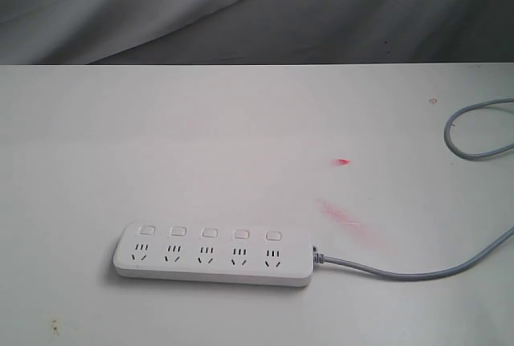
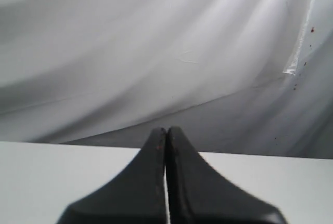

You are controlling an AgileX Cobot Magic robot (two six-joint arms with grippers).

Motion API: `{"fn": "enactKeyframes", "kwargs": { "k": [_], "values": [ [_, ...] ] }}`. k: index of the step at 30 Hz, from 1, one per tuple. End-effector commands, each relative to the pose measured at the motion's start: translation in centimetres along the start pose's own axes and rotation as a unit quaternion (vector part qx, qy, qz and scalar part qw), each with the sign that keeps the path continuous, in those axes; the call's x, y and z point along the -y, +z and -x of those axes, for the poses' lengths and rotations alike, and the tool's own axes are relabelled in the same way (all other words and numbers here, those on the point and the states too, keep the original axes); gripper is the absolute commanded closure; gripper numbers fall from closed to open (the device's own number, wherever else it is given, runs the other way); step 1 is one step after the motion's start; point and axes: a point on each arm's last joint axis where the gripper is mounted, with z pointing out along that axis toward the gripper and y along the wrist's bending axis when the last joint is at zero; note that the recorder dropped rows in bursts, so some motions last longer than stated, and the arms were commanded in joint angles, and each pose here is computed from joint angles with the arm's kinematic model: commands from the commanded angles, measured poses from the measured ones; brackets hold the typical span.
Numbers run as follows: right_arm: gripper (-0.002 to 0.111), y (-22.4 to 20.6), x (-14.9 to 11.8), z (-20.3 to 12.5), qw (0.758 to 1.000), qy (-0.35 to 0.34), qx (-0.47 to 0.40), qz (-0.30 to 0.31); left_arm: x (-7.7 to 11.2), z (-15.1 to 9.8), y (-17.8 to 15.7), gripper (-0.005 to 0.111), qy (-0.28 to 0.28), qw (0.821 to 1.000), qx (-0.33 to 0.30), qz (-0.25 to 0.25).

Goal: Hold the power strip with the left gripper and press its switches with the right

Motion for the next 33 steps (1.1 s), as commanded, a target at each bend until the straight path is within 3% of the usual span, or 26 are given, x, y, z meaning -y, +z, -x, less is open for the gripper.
{"fn": "enactKeyframes", "kwargs": {
  "k": [1, 9, 16, 20, 33],
  "values": [
    [0.108, 0.0, 0.1, -0.1, 1.0, -0.003, 0.003, -0.006, -0.8, -4.1, 1.0, 0.106, 0.001, 1.0, -0.016, 0.011],
    [0.108, 0.0, 0.1, -0.1, 1.0, -0.003, 0.003, -0.006, -2.4, -13.5, 2.3, 0.106, 0.02, 0.996, -0.086, 0.034],
    [0.108, 0.0, 0.1, -0.1, 1.0, -0.003, 0.003, -0.006, -3.2, -18.4, 2.3, 0.106, 0.019, 0.998, -0.045, 0.04],
    [0.108, 0.0, 0.1, -0.1, 1.0, -0.003, 0.003, -0.006, -3.4, -20.3, 2.0, 0.106, 0.019, 0.998, -0.046, 0.041],
    [0.108, 0.0, 0.1, -0.1, 1.0, 0.001, 0.003, -0.004, -3.4, -20.3, 1.3, 0.106, 0.031, 0.998, -0.032, 0.037]
  ]
}}
